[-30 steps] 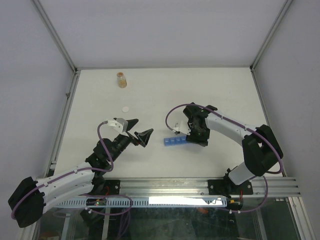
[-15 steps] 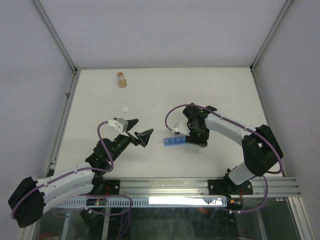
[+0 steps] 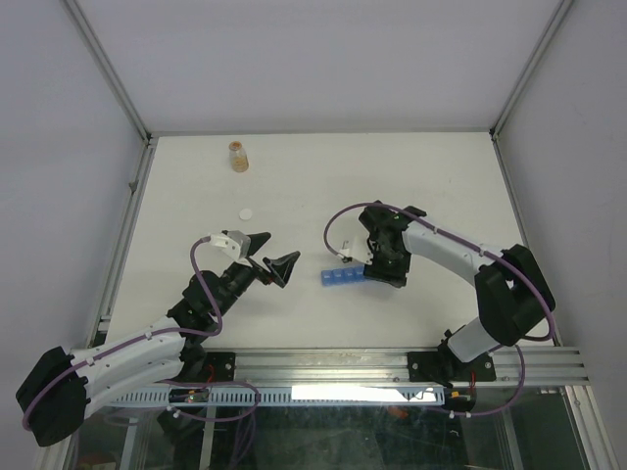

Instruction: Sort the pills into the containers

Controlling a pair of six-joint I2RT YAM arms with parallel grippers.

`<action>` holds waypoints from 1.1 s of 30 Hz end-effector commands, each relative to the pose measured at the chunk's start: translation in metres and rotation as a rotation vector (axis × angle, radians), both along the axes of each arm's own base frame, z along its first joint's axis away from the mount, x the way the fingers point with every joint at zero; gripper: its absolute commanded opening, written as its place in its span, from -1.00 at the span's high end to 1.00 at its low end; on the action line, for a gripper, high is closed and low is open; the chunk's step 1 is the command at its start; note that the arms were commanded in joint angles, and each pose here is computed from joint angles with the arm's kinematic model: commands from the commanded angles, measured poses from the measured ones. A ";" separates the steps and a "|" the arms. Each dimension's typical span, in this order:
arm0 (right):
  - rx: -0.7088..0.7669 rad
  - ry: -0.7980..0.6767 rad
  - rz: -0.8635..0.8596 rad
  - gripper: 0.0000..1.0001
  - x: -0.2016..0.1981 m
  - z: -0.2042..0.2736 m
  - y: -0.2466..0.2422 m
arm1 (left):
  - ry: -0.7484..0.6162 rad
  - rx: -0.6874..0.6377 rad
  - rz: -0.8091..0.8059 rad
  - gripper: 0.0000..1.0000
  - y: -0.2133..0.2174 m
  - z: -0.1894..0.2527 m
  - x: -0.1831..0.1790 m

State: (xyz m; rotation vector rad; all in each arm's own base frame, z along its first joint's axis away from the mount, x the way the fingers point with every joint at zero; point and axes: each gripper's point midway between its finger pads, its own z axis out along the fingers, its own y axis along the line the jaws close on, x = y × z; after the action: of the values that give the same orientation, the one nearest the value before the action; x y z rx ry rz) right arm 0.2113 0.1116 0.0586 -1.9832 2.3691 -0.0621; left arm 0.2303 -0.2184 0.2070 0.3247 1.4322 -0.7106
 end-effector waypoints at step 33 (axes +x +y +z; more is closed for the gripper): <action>-0.007 -0.022 -0.025 1.00 0.009 0.002 -0.005 | -0.038 -0.025 -0.019 -0.98 -0.001 0.011 -0.001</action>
State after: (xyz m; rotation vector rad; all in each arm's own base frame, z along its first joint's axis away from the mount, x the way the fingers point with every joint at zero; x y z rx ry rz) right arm 0.2132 0.1113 0.0546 -1.9727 2.3612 -0.0714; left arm 0.2305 -0.2183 0.2069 0.3285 1.4318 -0.7129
